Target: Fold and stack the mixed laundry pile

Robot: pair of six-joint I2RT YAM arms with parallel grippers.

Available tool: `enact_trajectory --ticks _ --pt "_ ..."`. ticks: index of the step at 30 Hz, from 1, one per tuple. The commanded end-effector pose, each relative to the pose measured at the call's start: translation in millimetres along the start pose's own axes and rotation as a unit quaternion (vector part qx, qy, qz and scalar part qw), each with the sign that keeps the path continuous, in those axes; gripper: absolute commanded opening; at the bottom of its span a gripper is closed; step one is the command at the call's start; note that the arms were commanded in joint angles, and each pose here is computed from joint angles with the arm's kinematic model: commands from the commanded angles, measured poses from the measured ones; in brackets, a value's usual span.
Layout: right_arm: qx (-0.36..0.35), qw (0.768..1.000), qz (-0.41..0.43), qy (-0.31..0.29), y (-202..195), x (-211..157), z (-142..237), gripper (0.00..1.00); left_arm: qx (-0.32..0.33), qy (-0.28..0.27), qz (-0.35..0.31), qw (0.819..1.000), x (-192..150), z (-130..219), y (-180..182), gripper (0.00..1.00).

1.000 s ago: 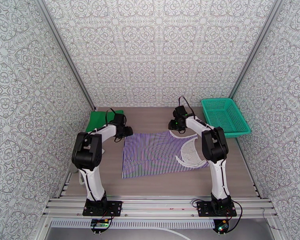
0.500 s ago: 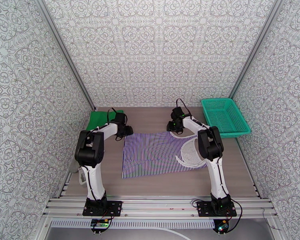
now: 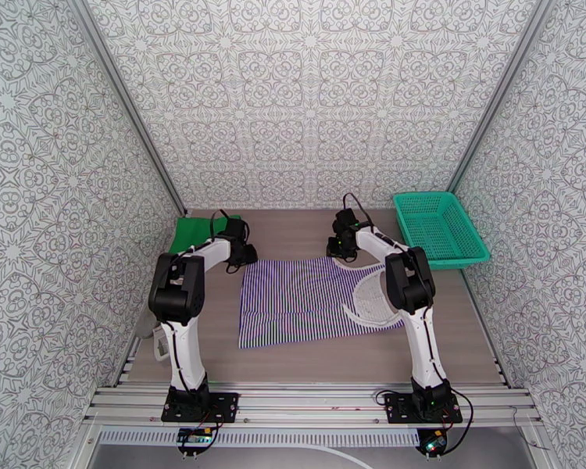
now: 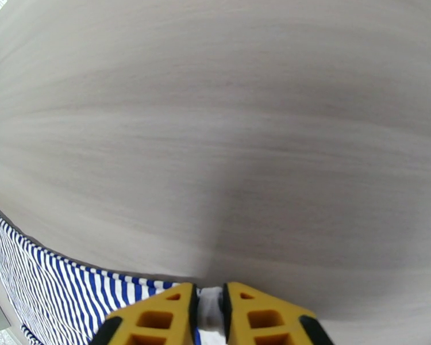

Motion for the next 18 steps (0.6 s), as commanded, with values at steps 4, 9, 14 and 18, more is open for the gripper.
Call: enact_trajectory --ticks 4,9,14,18 --pt "0.005 1.000 0.013 -0.003 9 5 7 0.09 -0.004 0.009 -0.008 1.000 0 -2 -1 0.11" --pt "0.004 1.000 0.019 -0.007 10 7 13 0.01 -0.009 0.002 -0.014 1.000 3 5 -4 0.00" --pt "0.006 1.000 0.024 -0.016 13 8 23 0.00 -0.028 -0.015 -0.029 0.999 6 20 -11 0.00" --pt "0.007 0.999 0.026 -0.026 15 9 35 0.00 -0.043 -0.022 -0.038 0.998 3 32 -14 0.00"
Point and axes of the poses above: each hand's point on the last joint's axis, 136 mm out from that joint toward the fingers, its own z axis back along the fingers, its own y axis along the line the jaws close on, x = y × z, the point moved 2 cm from there along z, back along the fingers, and after that the axes turned 8 degrees about z, right-handed, at the moved point
